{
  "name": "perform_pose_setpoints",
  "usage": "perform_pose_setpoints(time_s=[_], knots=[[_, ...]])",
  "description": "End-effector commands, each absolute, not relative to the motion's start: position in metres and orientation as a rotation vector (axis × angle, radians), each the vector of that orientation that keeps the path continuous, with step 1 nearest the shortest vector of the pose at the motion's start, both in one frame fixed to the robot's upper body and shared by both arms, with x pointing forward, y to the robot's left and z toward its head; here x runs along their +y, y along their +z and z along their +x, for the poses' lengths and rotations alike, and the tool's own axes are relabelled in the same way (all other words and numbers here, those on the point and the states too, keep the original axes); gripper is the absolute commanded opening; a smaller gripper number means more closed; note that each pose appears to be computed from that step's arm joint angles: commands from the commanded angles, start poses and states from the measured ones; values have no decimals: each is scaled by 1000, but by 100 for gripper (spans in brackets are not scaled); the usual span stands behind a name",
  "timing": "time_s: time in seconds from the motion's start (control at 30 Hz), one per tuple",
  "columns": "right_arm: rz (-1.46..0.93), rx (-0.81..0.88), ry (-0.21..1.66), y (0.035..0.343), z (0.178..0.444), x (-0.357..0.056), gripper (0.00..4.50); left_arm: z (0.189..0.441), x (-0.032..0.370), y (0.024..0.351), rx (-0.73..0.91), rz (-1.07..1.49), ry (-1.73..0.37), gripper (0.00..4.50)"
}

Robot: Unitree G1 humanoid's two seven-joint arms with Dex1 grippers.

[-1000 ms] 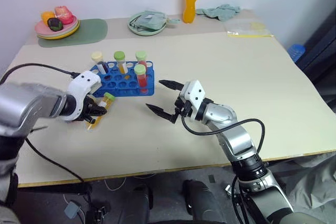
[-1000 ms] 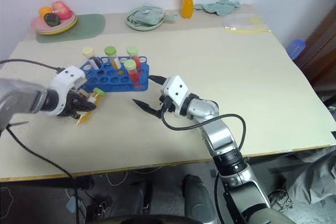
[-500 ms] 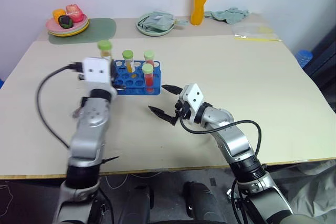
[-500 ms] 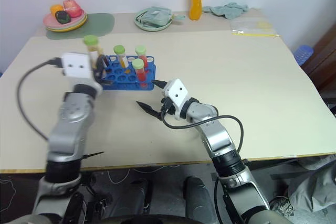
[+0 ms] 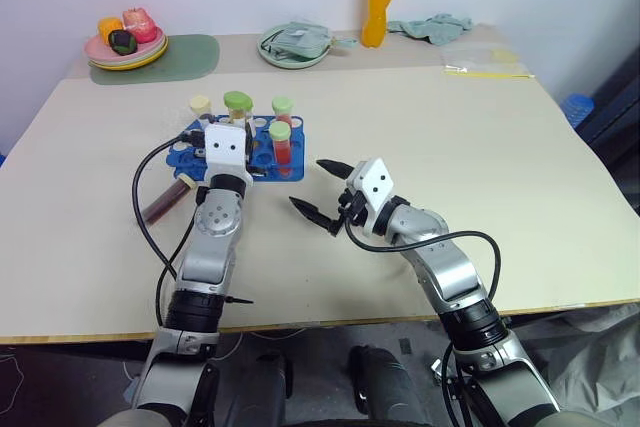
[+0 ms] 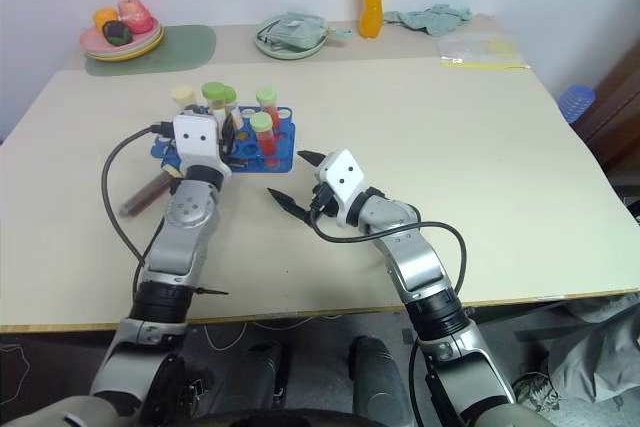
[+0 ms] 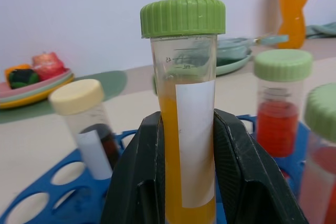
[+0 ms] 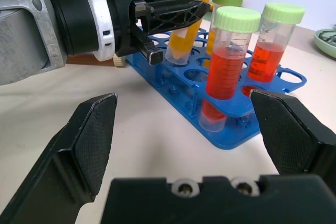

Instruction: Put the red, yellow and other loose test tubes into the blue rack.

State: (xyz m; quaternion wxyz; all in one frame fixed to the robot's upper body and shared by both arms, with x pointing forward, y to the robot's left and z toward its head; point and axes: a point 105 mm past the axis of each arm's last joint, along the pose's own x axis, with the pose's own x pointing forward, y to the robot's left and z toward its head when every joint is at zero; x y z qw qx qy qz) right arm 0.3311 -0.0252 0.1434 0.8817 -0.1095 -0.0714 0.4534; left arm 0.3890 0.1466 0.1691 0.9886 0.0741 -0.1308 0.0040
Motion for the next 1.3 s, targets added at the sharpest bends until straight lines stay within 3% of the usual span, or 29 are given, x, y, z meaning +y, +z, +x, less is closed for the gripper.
perform_pose_setpoints(time_s=[0.03,0.4,0.43,0.57,0.83,0.9,1.0,1.13,1.3], knots=[[-228,-211,945,159,327,-24,450,390,146,177,-287,106,-2,70],[-230,-218,959,160,328,-20,450,389,150,169,-309,143,7,70],[-230,-219,960,161,328,-20,450,387,151,169,-314,130,5,174],[-229,-227,967,163,327,-18,450,374,167,189,-396,92,56,367],[-205,-224,985,163,324,-14,450,330,231,264,-577,-12,119,367],[-200,-223,988,162,324,-13,450,329,248,267,-490,-4,115,367],[-196,-220,993,162,323,-12,450,329,286,244,-165,95,114,445],[-196,-215,1010,160,323,-9,450,308,321,205,381,250,-29,445],[-202,-219,1035,160,323,-4,450,303,326,191,722,345,-220,445]])
